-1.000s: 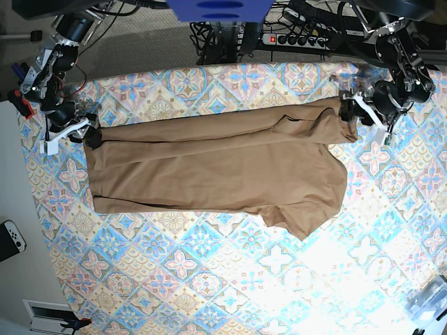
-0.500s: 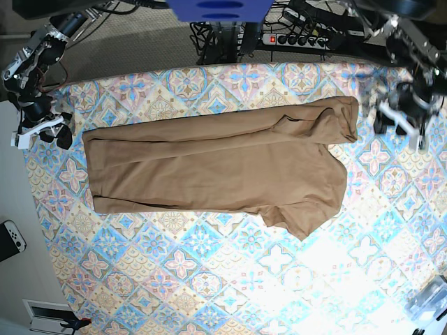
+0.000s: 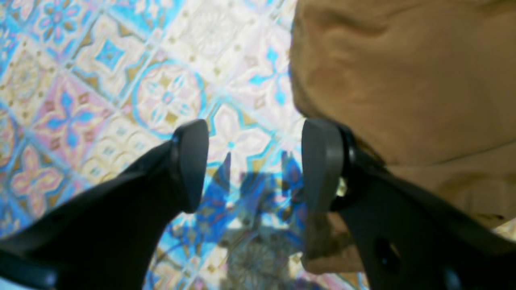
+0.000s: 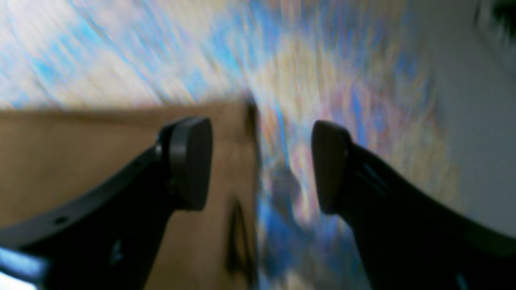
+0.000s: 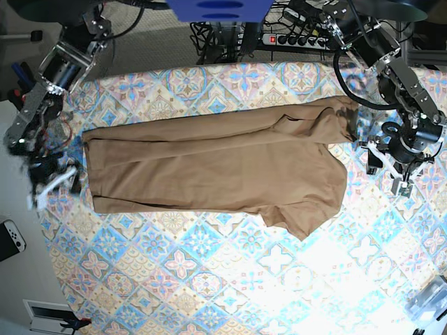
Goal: Layout the t-shirt on the table in an organized manner, then fold the t-shirt properly
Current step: 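Move the left gripper to the shirt's sleeve and grasp it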
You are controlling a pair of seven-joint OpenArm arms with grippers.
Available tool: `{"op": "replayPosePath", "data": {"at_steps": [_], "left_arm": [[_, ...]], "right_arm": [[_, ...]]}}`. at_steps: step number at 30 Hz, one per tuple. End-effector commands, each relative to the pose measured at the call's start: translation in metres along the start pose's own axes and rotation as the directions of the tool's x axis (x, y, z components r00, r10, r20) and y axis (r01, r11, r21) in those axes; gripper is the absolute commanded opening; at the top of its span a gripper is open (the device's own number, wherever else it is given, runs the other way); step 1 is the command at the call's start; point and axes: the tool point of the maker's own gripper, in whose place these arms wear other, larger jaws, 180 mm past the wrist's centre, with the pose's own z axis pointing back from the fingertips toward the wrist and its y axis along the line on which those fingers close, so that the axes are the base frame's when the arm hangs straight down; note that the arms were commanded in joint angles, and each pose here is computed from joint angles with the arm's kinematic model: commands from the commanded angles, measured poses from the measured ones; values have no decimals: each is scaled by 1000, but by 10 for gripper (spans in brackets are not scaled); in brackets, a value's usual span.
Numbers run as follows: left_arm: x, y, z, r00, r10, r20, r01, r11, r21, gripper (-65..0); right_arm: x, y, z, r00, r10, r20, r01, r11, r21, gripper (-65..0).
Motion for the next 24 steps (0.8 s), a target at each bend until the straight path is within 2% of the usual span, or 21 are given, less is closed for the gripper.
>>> {"op": "replayPosePath", "data": {"at_steps": [1,5,11,17,24], "left_arm": [[19,4,5,998,-15,61,15,1000,12,-294],[19,1,4,998,-9,62,8,1000,6,-294],[14,2,2,999,1,50,-1,1000,4,-294],[14,2,2,999,1,50,-1,1000,4,-294],[14,2,1,999,2,48,-2,1000,3,-294]], "right_arm": [[37,1,1,995,16,102,-18,1000,21,-277],[46,5,-26,995,14,101,-21,997,74,-277],[43,10,-56,995,-37,88,26,992,124,-277],[42,10,-75,992,-86,94,72,987,147,-277],[45,15,-87,991,-102,87,87,983,162,-277]]}}
